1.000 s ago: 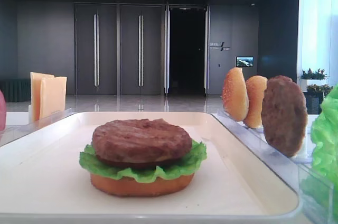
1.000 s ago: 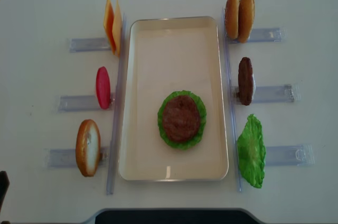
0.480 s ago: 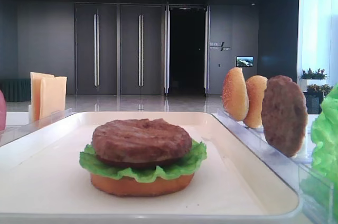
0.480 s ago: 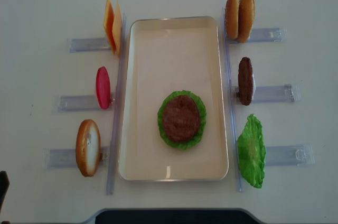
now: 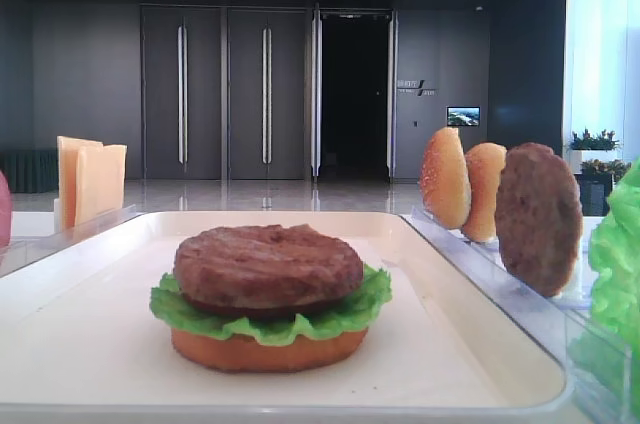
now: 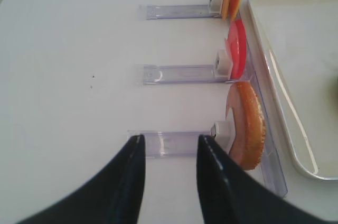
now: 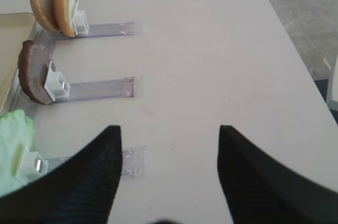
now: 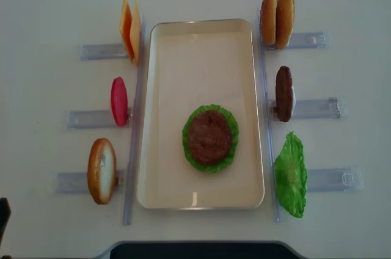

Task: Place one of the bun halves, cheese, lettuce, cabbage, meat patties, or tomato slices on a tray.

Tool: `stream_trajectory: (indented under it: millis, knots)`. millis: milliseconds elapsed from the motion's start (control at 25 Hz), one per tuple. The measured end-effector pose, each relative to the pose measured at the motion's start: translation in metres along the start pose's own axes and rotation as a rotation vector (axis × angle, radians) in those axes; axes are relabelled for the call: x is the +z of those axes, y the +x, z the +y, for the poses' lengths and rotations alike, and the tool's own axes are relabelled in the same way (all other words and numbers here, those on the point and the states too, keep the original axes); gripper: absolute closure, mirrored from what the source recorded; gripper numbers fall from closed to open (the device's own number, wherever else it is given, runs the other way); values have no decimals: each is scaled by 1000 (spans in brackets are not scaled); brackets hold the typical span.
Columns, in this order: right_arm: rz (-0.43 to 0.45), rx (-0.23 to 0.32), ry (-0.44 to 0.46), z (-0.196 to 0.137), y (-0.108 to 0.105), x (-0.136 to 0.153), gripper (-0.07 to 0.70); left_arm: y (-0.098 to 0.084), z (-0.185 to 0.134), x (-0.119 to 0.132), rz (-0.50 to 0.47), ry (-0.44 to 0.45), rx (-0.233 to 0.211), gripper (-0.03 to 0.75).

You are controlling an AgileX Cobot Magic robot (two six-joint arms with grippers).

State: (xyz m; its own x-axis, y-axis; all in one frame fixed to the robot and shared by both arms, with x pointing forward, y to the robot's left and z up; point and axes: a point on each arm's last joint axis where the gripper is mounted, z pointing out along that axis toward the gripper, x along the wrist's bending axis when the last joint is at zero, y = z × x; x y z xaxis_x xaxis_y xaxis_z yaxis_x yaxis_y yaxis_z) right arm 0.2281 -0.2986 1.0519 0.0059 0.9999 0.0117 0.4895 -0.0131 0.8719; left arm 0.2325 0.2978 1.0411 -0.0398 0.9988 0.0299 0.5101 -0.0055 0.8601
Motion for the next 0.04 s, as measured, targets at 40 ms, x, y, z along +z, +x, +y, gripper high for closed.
stream_trajectory:
  millis: [40]
  knots:
    - [0, 0, 0, 0, 0, 0, 217, 0, 0, 0, 0, 0, -1, 451]
